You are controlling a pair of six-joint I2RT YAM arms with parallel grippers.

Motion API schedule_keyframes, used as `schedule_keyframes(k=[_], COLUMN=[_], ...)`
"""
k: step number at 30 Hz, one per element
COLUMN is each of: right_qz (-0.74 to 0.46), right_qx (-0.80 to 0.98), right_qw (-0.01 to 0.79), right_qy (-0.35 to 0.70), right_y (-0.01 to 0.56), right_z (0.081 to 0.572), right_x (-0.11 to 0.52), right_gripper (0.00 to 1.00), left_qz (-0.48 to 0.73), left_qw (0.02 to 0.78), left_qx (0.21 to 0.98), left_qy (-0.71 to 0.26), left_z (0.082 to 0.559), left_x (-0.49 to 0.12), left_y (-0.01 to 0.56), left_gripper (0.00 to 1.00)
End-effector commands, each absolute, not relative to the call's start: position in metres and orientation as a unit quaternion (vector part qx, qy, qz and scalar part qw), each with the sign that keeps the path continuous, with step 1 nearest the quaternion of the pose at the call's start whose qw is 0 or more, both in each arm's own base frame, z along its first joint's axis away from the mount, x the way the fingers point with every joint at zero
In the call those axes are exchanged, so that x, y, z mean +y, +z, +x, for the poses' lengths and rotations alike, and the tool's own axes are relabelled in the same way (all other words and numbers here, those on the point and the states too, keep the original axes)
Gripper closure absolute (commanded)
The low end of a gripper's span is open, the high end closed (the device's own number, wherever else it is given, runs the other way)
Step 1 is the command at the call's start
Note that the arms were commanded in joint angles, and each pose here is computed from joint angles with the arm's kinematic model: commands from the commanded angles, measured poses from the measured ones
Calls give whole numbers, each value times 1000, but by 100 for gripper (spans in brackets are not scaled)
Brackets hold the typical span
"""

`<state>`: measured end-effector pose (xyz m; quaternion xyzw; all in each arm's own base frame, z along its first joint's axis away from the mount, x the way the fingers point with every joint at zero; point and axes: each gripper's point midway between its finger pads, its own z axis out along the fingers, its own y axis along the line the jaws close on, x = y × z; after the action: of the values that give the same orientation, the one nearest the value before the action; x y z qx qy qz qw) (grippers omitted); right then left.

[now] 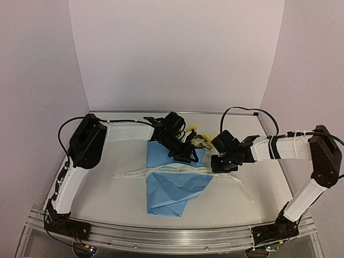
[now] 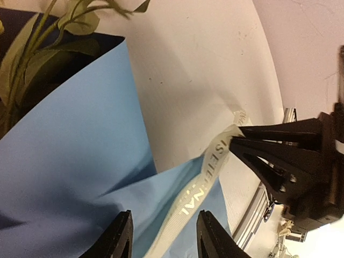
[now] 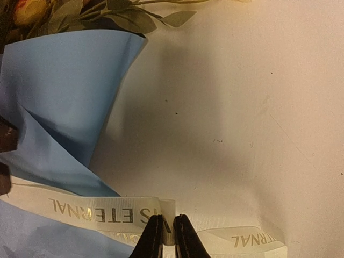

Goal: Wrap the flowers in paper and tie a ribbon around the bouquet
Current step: Adjust the ribbon on the folded bouquet.

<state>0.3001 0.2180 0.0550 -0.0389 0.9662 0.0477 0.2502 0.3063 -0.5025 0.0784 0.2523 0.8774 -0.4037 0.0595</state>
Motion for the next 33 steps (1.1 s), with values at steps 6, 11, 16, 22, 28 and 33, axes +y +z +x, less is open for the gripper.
schedule_keyframes(k=[6, 11, 16, 22, 28, 33], right_qz=[-38, -43, -61, -46, 4, 74], right_qx=[971, 975, 977, 972, 961, 955], right_qw=[232, 214, 193, 223, 265, 273], right_qy=[39, 48, 71, 66, 76, 88], right_y=[51, 46, 44, 63, 97, 105], right_z=[286, 276, 268, 286, 300, 287], right_x=[208, 209, 222, 228, 227, 209], right_gripper=[90, 90, 90, 76, 60, 49], left_qz=[172, 161, 158, 166, 140, 44], left_qw=[85, 92, 92, 136, 221, 259], left_qx=[909, 909, 906, 894, 884, 883], left_qy=[-371, -374, -382, -393, -387, -389], left_z=[356, 361, 363, 370, 386, 394], left_x=[-491, -489, -491, -490, -458, -396], left_y=[54, 55, 55, 94, 155, 181], left_gripper=[58, 58, 58, 53, 45, 44])
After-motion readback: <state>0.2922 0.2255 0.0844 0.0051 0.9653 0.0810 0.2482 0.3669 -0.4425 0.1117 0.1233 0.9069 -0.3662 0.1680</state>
